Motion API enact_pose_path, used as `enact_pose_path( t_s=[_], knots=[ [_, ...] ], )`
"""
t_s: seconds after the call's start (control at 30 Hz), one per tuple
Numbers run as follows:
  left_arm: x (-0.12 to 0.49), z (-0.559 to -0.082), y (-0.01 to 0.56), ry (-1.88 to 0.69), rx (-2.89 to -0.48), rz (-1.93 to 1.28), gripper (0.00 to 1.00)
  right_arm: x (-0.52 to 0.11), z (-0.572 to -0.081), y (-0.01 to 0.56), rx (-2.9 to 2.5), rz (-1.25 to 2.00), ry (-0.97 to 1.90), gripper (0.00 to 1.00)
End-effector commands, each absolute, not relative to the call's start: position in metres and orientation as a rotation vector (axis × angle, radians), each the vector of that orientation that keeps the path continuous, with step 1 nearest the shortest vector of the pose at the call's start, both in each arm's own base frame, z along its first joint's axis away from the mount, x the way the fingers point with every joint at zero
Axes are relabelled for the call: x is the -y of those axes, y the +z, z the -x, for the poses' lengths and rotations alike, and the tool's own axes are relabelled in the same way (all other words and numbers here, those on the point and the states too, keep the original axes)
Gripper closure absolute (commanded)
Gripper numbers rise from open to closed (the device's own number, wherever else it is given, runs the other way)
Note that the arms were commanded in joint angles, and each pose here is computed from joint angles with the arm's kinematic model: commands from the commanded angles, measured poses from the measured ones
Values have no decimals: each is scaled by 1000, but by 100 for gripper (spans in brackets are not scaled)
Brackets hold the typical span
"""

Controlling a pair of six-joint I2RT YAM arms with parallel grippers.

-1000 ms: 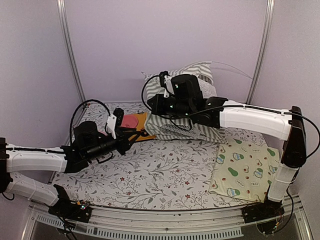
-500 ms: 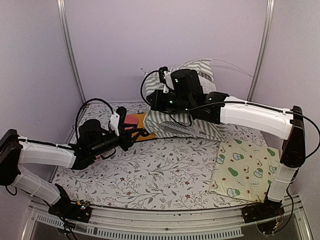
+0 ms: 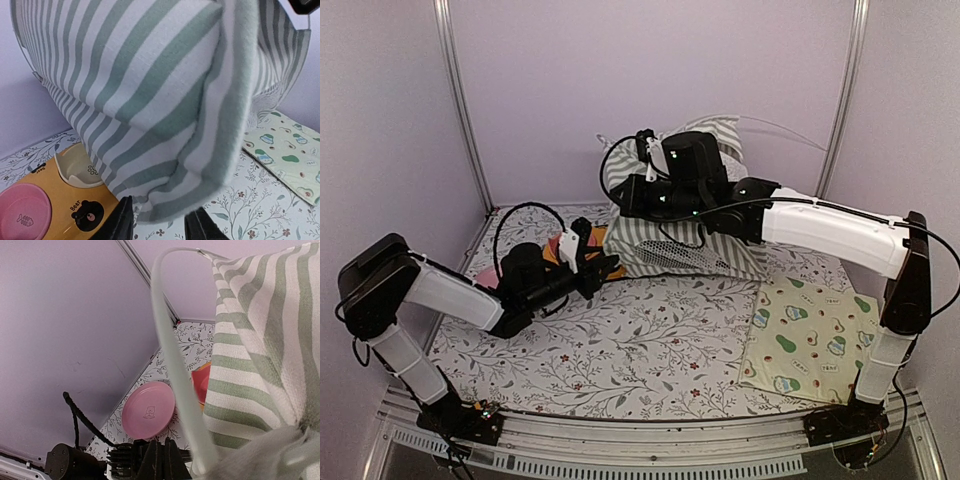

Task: Set up the pet tent
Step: Attach the tent pole to the pole socket of the pet tent.

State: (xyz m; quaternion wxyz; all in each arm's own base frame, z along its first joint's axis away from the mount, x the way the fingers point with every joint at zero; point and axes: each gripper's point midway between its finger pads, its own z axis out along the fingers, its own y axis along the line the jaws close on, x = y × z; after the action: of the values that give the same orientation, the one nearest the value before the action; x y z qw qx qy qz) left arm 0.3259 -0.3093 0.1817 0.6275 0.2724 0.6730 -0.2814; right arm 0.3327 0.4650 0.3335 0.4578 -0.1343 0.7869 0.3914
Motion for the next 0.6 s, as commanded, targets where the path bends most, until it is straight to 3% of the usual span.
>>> enact_pose_path(
  t_s=[0.0,0.1,0.23,0.57],
  knots=[
    [311,-342,198,-597,-1464,-606,65,-461,-327,378,-1839,342,1021,100],
    [316,-343,200,-609,-1450,-627,73,-460,-326,382,-1834,337,1031,100],
    [316,-335,206,-611,-1436,-645,100,-455,-331,382,-1831,318,1002,100],
    [311,-283,224,-648,-1470,-727,100,-446,-362,336,-1890,288,846,100]
  ],
)
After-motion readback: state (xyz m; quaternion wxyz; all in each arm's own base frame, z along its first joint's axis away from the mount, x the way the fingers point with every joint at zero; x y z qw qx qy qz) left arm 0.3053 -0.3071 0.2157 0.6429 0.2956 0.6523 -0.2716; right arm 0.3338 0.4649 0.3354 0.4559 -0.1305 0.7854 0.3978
